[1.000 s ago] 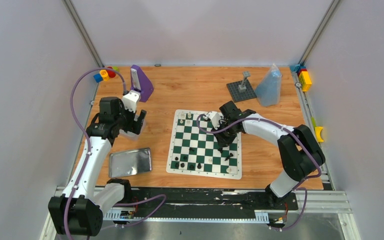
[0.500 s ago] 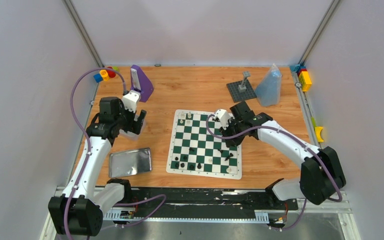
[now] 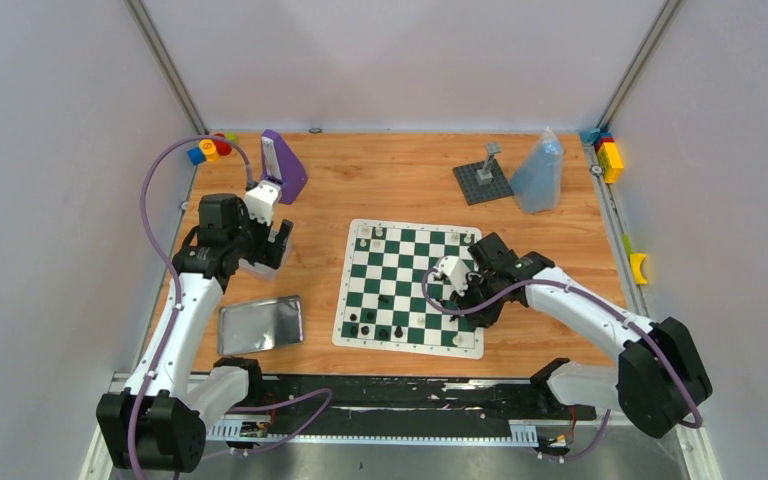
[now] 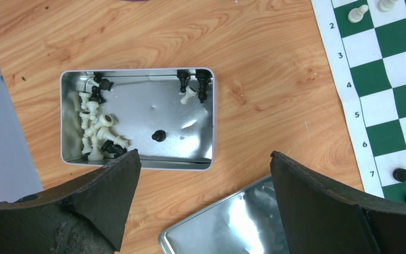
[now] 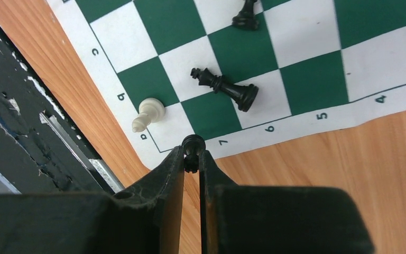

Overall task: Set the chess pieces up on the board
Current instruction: Place the chess piece on the chessboard.

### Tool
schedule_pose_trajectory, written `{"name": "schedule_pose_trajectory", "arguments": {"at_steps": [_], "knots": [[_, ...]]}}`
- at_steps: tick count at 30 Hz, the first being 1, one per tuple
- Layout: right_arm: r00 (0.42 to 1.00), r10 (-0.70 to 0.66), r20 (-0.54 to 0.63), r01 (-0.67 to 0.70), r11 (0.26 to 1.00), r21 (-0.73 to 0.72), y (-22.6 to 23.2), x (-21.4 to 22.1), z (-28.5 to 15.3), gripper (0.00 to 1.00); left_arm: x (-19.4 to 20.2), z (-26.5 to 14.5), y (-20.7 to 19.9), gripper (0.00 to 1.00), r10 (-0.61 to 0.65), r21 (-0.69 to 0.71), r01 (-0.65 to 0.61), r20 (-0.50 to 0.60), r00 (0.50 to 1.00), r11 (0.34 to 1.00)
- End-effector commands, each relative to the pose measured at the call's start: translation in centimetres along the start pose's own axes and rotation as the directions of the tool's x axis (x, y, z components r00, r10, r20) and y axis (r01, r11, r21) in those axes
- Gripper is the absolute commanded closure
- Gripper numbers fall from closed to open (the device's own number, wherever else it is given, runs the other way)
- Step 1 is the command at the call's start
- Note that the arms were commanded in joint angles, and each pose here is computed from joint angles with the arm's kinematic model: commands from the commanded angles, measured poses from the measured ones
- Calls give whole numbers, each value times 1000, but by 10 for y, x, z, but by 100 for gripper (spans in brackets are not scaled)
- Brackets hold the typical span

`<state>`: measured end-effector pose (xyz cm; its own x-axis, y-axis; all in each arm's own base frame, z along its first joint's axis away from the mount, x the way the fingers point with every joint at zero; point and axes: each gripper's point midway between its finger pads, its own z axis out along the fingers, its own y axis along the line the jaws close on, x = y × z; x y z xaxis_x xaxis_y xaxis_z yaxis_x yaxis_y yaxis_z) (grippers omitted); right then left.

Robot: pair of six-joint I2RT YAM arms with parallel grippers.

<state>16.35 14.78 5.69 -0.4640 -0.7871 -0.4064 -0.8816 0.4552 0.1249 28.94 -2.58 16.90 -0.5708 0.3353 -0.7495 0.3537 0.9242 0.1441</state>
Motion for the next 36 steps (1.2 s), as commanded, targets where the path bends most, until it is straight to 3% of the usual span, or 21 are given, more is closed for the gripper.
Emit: {"name": "schedule_pose_trajectory", "arguments": {"at_steps": [1, 36], "knots": [[997, -73, 37, 74, 997, -11, 2, -4, 10, 100, -9, -2, 5, 0, 13, -12, -13, 33, 999, 1000], [988, -150, 34, 152, 986, -72, 29, 1, 17, 97, -4, 1, 5, 0, 17, -10, -16, 17, 1000, 1000]]}}
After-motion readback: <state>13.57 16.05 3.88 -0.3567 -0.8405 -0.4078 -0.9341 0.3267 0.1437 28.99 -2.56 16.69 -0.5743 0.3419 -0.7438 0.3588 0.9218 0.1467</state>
